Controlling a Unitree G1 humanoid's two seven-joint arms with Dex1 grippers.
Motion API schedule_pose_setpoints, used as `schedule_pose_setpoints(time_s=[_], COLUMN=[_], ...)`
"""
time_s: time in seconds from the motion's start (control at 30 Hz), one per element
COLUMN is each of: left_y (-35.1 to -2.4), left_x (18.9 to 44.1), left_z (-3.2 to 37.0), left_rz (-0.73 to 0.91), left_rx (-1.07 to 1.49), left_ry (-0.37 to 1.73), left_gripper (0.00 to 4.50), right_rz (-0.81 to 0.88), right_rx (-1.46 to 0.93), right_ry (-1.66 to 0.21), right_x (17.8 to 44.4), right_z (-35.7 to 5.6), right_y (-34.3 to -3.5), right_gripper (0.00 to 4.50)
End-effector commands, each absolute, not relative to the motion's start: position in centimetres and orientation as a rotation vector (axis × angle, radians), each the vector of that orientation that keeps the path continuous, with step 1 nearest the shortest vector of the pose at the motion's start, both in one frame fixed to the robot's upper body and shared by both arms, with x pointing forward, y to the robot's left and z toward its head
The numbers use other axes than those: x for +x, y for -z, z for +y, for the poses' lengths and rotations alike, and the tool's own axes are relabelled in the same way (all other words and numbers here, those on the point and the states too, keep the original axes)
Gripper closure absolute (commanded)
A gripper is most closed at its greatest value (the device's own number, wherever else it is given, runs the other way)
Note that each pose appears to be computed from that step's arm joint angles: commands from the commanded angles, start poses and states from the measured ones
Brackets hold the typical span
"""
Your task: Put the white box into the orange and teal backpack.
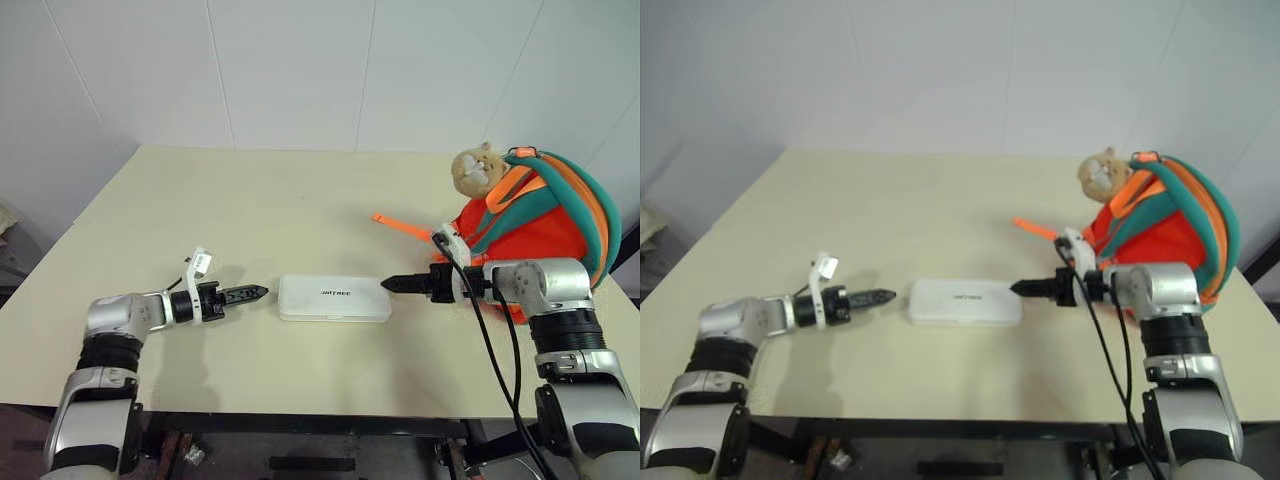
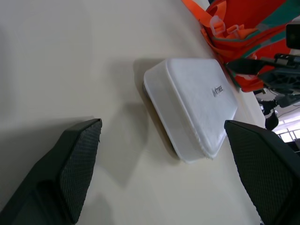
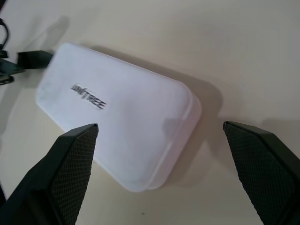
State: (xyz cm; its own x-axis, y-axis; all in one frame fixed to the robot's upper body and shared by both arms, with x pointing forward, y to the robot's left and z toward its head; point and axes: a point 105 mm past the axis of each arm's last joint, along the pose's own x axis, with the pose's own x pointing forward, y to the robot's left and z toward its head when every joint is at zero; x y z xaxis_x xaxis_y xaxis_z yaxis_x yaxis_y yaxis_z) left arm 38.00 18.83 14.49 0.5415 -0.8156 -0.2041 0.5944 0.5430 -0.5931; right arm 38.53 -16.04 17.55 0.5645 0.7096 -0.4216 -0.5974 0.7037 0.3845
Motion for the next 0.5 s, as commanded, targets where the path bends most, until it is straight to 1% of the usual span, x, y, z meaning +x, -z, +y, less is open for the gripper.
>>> schedule_pose_setpoints(time_s=[0.03,0.23,0.5], left_y=[-14.3,-14.0,-12.9], left_x=[38.2,38.7,38.8], left_z=[17.8,16.3,15.0], left_rz=[0.525,0.542,0.576], left_rx=[-0.534,-0.571,-0.574], left_ry=[0.908,0.936,0.958], left_gripper=[0.01,0.01,0.01], right_rz=[0.597,0.595,0.596], right_rx=[0.164,0.182,0.184], right_ry=[-0.751,-0.792,-0.837], right_x=[39.0,38.8,38.7], right_z=[-15.8,-14.7,-13.2], right_y=[-18.1,-17.9,-17.7], right_gripper=[0.00,0.00,0.00])
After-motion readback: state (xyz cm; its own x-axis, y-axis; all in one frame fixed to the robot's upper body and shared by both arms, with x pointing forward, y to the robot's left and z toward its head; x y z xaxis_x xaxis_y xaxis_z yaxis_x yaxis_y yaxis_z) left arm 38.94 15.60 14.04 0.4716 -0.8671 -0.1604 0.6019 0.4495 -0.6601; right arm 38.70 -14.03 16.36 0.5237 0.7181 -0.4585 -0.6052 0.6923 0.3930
